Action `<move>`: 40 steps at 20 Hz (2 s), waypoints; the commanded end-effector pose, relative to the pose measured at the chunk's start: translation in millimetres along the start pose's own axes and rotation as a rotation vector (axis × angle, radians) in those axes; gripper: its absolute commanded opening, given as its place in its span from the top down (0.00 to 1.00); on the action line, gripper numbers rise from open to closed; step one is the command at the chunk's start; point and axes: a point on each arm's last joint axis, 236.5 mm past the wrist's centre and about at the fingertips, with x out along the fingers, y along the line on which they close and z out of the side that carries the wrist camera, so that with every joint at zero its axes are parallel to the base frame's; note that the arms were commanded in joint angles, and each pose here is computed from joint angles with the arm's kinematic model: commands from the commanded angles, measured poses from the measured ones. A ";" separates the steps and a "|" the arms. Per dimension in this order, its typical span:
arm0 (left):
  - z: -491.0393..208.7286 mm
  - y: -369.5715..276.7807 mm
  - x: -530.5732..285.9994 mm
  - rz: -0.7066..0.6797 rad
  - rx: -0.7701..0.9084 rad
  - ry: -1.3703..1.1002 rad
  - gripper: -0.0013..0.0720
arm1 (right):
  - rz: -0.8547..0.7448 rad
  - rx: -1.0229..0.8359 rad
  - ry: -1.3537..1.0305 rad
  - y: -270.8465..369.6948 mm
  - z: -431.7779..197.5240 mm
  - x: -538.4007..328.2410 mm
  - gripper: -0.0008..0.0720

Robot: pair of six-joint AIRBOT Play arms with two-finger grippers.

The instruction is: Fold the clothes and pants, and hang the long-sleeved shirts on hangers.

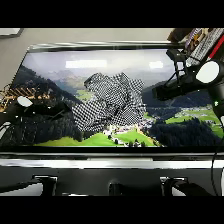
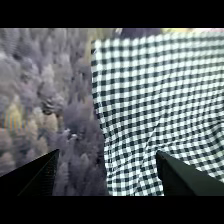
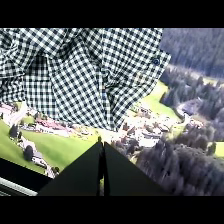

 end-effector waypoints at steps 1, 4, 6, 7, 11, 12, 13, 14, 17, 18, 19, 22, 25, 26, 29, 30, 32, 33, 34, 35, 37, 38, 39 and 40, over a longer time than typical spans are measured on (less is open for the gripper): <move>-9.4 -9.1 31.4 -0.075 -0.045 0.053 0.07 | 0.001 0.000 0.000 0.4 0.0 0.0 0.94; -12.0 -16.6 44.7 -0.089 -0.041 0.056 0.07 | 0.000 0.000 -0.007 0.2 1.6 0.0 0.94; -13.3 -18.4 51.0 -0.085 -0.036 0.055 0.07 | 0.000 0.000 -0.007 0.2 1.5 0.0 0.94; -13.6 -19.5 52.9 -0.085 -0.036 0.055 0.08 | 0.000 0.000 -0.007 0.2 1.6 0.0 0.94; -16.0 -21.2 55.4 -0.089 -0.048 0.064 0.96 | 0.012 0.010 -0.009 3.1 2.0 0.0 0.94; -15.9 -21.5 55.4 -0.091 -0.050 0.064 0.96 | 0.022 0.033 0.000 5.5 0.1 0.0 0.94; -16.0 -21.6 55.3 -0.091 -0.050 0.064 0.96 | 0.028 0.067 0.007 7.0 -1.5 -0.3 0.93; -16.1 -21.6 55.3 -0.091 -0.050 0.064 0.96 | 0.028 0.092 0.013 7.2 -2.8 -0.5 0.93; -15.9 -21.7 55.2 -0.091 -0.050 0.064 0.96 | 0.033 0.172 -0.020 7.8 5.2 -0.8 0.82; -15.9 -21.7 55.2 -0.091 -0.050 0.064 0.96 | 0.021 0.181 0.000 5.2 0.2 -0.4 0.65; -15.8 -21.6 55.2 -0.091 -0.050 0.063 0.96 | -0.032 0.161 0.025 -7.1 -7.1 1.1 0.13; -15.5 -21.3 55.5 -0.090 -0.050 0.062 0.96 | -0.216 0.240 0.025 -78.0 -25.4 22.4 0.04; -15.5 -21.4 55.5 -0.090 -0.050 0.062 0.96 | 0.113 0.733 -0.029 -82.9 -47.5 83.8 0.03; -15.4 -21.3 55.5 -0.090 -0.050 0.061 0.96 | 0.244 0.787 -0.018 -70.1 -53.6 99.9 0.03; -15.3 -21.3 55.5 -0.090 -0.050 0.061 0.96 | 0.353 0.794 0.095 -46.6 -90.4 145.0 0.04; -15.3 -21.3 55.5 -0.090 -0.050 0.061 0.96 | 0.352 0.773 0.115 -40.7 -95.2 155.8 0.04; -15.4 -21.3 55.5 -0.090 -0.050 0.061 0.96 | 0.355 0.744 0.108 -25.9 -90.4 174.4 0.04; -15.4 -21.4 55.3 -0.090 -0.050 0.061 0.96 | 0.359 0.749 0.091 -19.8 -84.8 182.0 0.04; -15.4 -21.4 55.3 -0.090 -0.050 0.061 0.96 | 0.370 0.756 0.081 -12.7 -80.5 188.2 0.04; -15.4 -21.4 55.3 -0.090 -0.050 0.061 0.96 | 0.390 0.758 0.080 -4.9 -78.0 192.2 0.04; -15.4 -21.4 55.3 -0.090 -0.050 0.061 0.96 | 0.411 0.759 0.100 6.5 -80.4 198.9 0.10; -15.4 -21.4 55.3 -0.090 -0.050 0.061 0.96 | 0.410 0.756 0.107 8.1 -82.2 201.4 0.19; -15.3 -21.5 55.3 -0.090 -0.050 0.061 0.96 | 0.407 0.750 0.107 9.3 -82.6 203.2 0.46; -15.1 -22.1 54.6 -0.092 -0.050 0.060 0.96 | 0.425 0.742 0.098 12.2 -79.4 201.3 0.81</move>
